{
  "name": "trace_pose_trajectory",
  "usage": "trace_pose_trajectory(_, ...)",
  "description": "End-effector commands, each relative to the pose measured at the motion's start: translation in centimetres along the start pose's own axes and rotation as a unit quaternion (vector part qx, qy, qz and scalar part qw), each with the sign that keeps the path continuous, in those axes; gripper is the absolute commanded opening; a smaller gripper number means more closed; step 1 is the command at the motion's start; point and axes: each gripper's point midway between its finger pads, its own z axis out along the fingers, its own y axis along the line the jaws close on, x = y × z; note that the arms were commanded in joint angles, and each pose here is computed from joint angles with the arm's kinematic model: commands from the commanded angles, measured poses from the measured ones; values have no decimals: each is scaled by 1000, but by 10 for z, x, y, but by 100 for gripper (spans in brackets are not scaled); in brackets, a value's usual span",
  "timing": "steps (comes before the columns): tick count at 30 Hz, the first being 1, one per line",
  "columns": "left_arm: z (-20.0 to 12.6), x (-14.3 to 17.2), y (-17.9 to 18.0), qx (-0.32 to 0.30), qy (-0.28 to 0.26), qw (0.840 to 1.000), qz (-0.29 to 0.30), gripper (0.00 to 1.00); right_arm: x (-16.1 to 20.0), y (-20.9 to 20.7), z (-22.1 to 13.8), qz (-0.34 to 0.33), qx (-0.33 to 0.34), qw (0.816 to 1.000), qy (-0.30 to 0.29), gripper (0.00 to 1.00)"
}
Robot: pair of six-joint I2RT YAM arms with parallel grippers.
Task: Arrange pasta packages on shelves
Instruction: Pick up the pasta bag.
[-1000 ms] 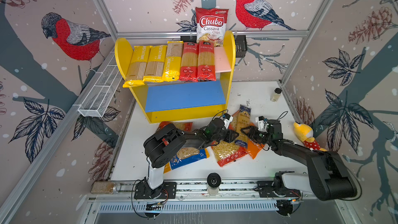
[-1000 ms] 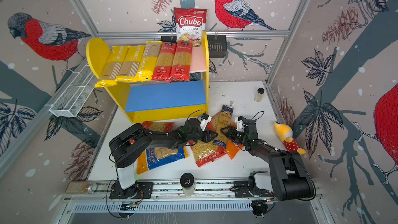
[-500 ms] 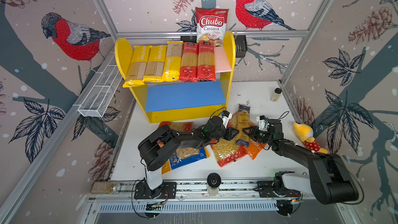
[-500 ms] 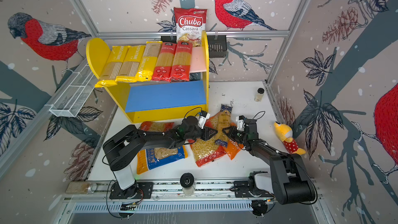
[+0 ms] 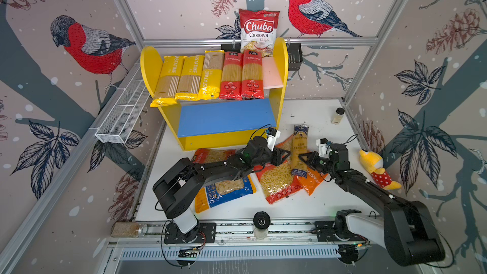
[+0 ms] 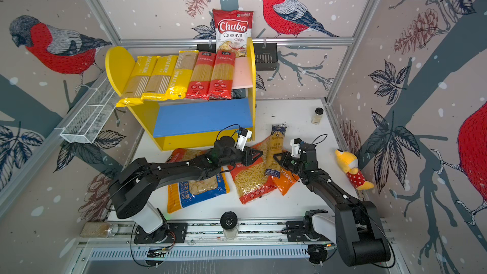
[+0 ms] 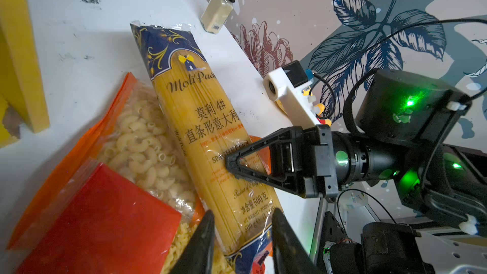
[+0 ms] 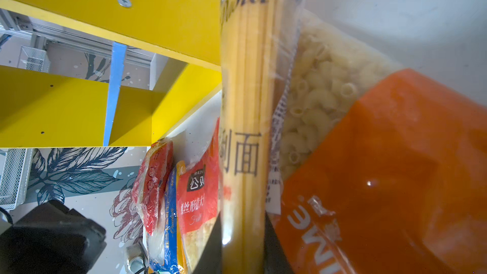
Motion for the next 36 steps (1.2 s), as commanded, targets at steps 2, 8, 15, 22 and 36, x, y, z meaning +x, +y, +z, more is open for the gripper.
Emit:
trace_pose_trajectory(2,-9,-9,1,-9,-10,1000,13,37,-29,35,-10,-50,-52,996,-58,2)
trace_pose_trajectory(8,-24,-30,-9,-5,-36,999,22,40,-46,68,-31,-102,-85,985,-114,0)
trace_pose_trajectory(15,-52,-65,-37,16,-83,995,53,53,-48,130,-71,-207,-146,947,-197,0)
trace_pose_trajectory(22,-83,-92,-60,40,-124,989,73,67,-37,177,-114,-291,-212,898,-252,0)
trace_pose_trajectory(36,-109,-109,-94,125,-152,978,69,84,7,244,-126,-361,-310,855,-207,0)
